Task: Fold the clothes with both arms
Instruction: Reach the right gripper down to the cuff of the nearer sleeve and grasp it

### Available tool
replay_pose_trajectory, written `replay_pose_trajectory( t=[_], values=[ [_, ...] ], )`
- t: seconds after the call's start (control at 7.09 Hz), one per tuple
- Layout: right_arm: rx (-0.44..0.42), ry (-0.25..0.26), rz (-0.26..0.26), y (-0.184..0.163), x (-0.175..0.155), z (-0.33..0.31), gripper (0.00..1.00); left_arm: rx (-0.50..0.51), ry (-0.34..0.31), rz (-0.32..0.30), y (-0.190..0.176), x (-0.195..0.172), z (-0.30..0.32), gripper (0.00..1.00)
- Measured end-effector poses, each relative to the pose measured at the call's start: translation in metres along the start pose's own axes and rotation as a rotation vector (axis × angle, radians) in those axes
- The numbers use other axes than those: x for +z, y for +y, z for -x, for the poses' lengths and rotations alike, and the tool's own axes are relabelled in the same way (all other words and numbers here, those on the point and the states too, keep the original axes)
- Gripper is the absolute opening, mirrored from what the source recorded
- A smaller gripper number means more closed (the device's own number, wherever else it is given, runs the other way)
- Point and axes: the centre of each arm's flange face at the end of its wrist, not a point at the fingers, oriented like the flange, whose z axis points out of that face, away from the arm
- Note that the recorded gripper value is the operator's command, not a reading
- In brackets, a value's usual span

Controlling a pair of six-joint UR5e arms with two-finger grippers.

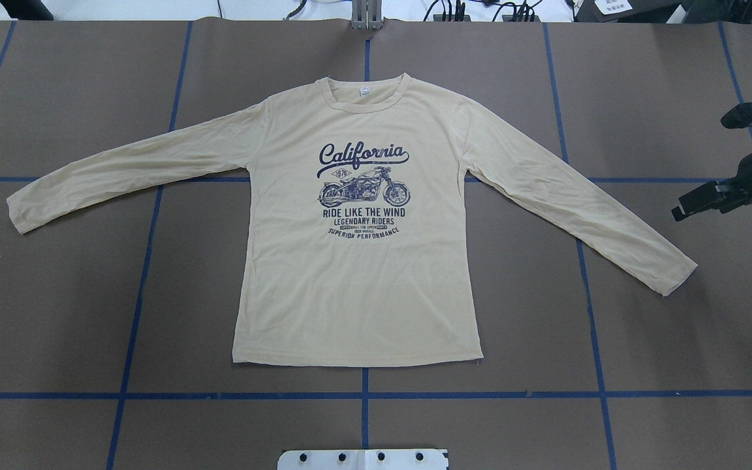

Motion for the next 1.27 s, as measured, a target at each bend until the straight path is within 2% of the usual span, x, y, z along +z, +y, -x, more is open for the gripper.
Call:
replay_pose_trajectory(
  t=[0.28,0.71,1.27],
  values=[
    [-0.030,0.006,0.016,0.019,0.024,-0.007,1.00,0.000,0.000,0.000,0.000,0.000,0.000,1.00],
    [-0.049,-0.017,0.014,0.037,0.061,-0.019,1.00,0.001,0.001,-0.005,0.000,-0.003,-0.003,1.00],
    [-0.045,-0.008,0.041,0.046,0.079,-0.012,1.00,0.001,0.001,-0.006,0.000,-0.003,-0.003,1.00]
  ],
)
